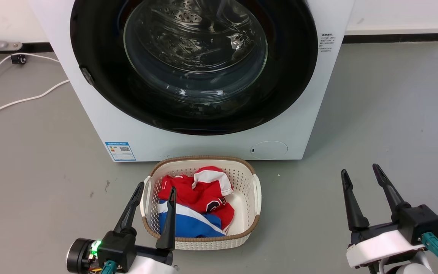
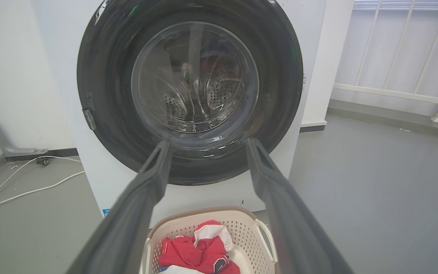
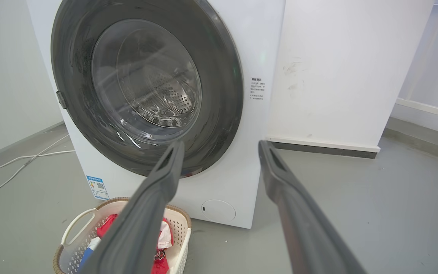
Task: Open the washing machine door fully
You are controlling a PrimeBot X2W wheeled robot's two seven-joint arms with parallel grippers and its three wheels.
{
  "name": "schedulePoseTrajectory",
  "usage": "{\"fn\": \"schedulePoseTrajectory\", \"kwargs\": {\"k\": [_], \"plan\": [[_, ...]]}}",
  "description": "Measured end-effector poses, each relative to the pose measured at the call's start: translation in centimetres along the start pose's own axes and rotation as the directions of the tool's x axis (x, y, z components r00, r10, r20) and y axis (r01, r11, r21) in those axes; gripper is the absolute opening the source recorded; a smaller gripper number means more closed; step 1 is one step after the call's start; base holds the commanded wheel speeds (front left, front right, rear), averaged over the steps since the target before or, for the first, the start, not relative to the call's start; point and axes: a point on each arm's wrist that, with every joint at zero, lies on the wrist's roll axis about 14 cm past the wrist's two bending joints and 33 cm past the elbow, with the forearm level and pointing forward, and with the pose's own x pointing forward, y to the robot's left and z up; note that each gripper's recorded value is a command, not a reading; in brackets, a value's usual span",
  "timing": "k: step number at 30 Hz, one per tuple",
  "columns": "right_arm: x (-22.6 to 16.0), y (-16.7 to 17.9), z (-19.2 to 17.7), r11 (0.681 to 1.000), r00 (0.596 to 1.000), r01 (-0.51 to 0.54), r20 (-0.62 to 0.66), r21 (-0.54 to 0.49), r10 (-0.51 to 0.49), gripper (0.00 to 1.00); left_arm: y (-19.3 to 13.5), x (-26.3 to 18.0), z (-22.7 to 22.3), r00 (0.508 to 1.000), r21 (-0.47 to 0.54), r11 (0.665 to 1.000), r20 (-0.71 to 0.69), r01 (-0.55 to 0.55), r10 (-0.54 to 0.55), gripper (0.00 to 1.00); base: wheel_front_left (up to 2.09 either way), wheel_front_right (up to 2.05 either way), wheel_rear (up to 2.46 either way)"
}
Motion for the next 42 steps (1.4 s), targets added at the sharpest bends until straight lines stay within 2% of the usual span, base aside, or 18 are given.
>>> {"fn": "schedulePoseTrajectory", "kwargs": {"k": [8,10,16,23,27,29,33,36,42], "plan": [[0.3,-0.9,-0.9,0.999,0.999,0.031,-0.022,0.028,-0.030,1.00,0.0,0.2,-0.8,1.000,-0.006,1.000,-0.022,0.001,-0.001,1.00,0.00,0.00,0.00],[0.4,-1.5,-1.3,0.996,0.998,0.055,-0.032,0.063,-0.053,0.00,-0.1,0.4,-1.0,1.000,-0.009,1.000,-0.028,0.003,-0.003,1.00,0.00,0.00,0.00],[2.1,-4.1,-1.9,0.980,0.990,0.140,-0.033,0.141,-0.136,0.00,0.1,1.2,-1.7,0.999,-0.008,1.000,-0.043,0.004,-0.004,1.00,0.00,0.00,0.00],[5.8,-7.0,-1.6,0.968,0.980,0.199,-0.001,0.153,-0.201,0.00,0.3,2.4,-2.5,0.998,-0.001,1.000,-0.054,0.007,-0.007,1.00,0.00,0.00,0.00],[9.1,-9.2,-0.7,0.943,0.972,0.225,0.010,0.247,-0.235,0.00,0.4,3.0,-3.1,0.998,0.002,1.000,-0.064,0.011,-0.011,1.00,0.00,0.00,0.00],[11.0,-10.2,0.1,0.919,0.971,0.227,0.005,0.322,-0.241,0.00,0.5,3.3,-3.4,0.998,0.002,1.000,-0.069,0.009,-0.009,1.00,0.00,0.00,0.00],[14.7,-11.5,1.8,0.877,0.975,0.202,-0.008,0.436,-0.220,0.00,0.9,3.6,-4.0,0.997,0.002,1.000,-0.082,0.001,-0.001,1.00,0.00,0.00,0.00],[17.4,-11.8,3.0,0.856,0.984,0.167,-0.030,0.489,-0.175,0.00,1.1,3.9,-4.6,0.996,0.002,1.000,-0.094,-0.004,0.004,1.00,0.00,0.00,0.00],[22.4,-9.7,3.3,0.826,0.990,0.081,-0.140,0.558,-0.002,0.00,1.4,4.6,-5.6,0.994,-0.002,1.000,-0.113,-0.013,0.013,1.00,0.00,0.00,0.00]]}}
